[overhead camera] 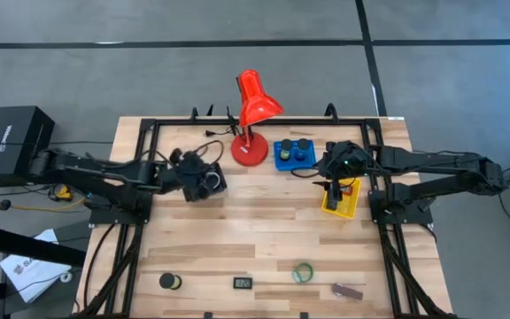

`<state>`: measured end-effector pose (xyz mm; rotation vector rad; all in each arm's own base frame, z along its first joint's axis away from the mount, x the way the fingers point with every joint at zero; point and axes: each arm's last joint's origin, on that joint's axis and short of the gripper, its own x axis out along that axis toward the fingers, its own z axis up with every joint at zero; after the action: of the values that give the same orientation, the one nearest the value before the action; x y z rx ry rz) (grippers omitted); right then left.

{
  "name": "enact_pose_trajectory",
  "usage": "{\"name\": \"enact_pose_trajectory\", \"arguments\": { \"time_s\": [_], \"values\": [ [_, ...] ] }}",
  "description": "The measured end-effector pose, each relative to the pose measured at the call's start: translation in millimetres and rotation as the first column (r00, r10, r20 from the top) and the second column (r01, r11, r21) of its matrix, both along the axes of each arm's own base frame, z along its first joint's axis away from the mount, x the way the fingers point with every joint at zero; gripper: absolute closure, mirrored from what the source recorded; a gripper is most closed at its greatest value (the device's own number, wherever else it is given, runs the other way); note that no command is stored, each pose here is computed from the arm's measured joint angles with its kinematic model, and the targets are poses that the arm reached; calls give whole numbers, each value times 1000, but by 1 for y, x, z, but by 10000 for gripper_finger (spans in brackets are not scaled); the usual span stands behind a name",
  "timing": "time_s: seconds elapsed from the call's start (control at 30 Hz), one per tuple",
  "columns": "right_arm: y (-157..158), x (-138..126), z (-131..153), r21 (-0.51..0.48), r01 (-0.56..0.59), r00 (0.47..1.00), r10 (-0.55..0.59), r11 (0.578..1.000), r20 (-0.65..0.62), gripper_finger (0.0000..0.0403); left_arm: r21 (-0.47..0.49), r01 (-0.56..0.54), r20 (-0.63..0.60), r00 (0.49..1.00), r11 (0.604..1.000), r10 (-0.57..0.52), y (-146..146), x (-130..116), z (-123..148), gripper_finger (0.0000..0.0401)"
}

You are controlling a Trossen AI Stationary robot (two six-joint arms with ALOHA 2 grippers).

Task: Pick & Place Office items
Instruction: Put the black wristwatch into the black basket, then put the black digital clock into the yellow basket

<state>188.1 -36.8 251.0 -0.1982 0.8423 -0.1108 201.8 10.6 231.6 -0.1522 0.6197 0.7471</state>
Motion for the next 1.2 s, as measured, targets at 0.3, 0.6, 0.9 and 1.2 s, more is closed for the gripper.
{"name": "enact_pose_trajectory", "arguments": {
  "time_s": [0.3,0.6,0.9,1.2],
  "values": [
    [0,0,0,-1,0,1000,0,1000,4,154,-112,-139,-19,990,984,138,3,-38,-74,332],
    [0,0,0,-3,-1,1000,1,1000,6,154,-118,-137,19,990,984,140,3,-41,-89,271],
    [-1,3,3,-11,-1,999,1,1000,39,154,-126,-113,134,983,986,129,2,-33,-81,234],
    [-1,3,3,-10,0,999,1,1000,39,154,-61,39,405,914,997,-11,1,-13,-54,249]
  ]
}}
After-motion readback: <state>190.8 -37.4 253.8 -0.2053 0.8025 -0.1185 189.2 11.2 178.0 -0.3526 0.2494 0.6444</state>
